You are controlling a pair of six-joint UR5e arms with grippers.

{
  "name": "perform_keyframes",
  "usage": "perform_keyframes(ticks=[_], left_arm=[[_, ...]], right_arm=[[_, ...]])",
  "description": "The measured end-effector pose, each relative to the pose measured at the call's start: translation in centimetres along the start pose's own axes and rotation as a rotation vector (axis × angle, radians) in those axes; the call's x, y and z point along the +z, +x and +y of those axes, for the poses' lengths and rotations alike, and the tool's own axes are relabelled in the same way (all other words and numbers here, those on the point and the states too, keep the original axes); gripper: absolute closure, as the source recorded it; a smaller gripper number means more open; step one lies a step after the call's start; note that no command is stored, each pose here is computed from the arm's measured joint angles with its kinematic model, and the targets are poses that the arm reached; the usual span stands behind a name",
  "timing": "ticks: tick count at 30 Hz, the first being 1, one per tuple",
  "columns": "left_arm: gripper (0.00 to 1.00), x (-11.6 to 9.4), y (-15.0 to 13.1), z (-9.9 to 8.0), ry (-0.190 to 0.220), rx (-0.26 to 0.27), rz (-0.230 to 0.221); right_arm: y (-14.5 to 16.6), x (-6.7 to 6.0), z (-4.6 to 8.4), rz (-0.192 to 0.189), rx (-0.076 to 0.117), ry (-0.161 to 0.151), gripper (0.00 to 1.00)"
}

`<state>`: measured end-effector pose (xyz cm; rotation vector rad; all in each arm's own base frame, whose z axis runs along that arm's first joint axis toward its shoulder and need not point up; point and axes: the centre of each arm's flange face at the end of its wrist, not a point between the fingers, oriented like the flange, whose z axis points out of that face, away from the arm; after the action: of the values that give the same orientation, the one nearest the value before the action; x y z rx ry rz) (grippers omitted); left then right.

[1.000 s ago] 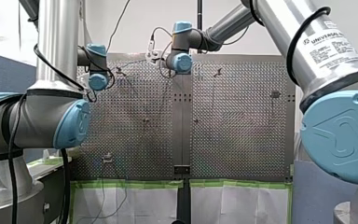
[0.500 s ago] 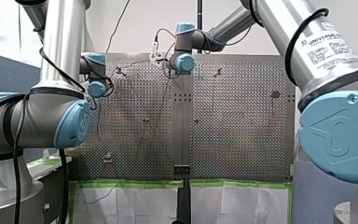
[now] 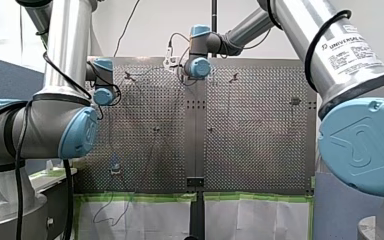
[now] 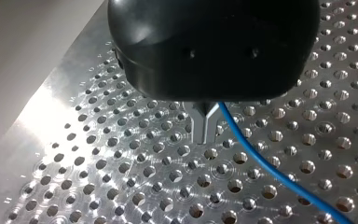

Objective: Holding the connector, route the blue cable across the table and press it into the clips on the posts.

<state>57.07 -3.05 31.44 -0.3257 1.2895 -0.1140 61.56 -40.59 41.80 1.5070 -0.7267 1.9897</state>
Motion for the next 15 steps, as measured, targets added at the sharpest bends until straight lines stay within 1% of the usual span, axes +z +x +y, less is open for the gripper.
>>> perform_keyframes(ticks=[3, 5, 7, 9, 12, 15], left_arm=[[1.0, 0.0, 0.0, 0.1, -0.004, -0.01, -0.001], [1.0, 0.1, -0.1, 0.3, -0.01, -0.022, -0.002], [1.0, 0.1, -0.1, 0.6, -0.019, -0.031, -0.002], [1.0, 0.0, -0.2, 1.0, -0.037, -0.037, 0.003], [1.0, -0.4, -0.1, 1.7, -0.075, -0.039, 0.017], [1.0, -1.1, 0.0, 2.4, -0.116, -0.041, 0.027]], right_arm=[[-0.1, -0.1, -0.2, -0.003, -0.008, -0.001, 1.0], [-0.1, -0.1, -0.2, -0.003, -0.017, 0.0, 1.0], [0.0, 0.0, -0.2, -0.002, -0.031, 0.001, 1.0], [0.3, 0.1, -0.3, 0.003, -0.043, 0.004, 1.0], [1.0, 0.4, -0.6, 0.011, -0.061, 0.018, 1.0], [1.7, 0.5, -1.7, 0.018, -0.076, 0.052, 1.0]])
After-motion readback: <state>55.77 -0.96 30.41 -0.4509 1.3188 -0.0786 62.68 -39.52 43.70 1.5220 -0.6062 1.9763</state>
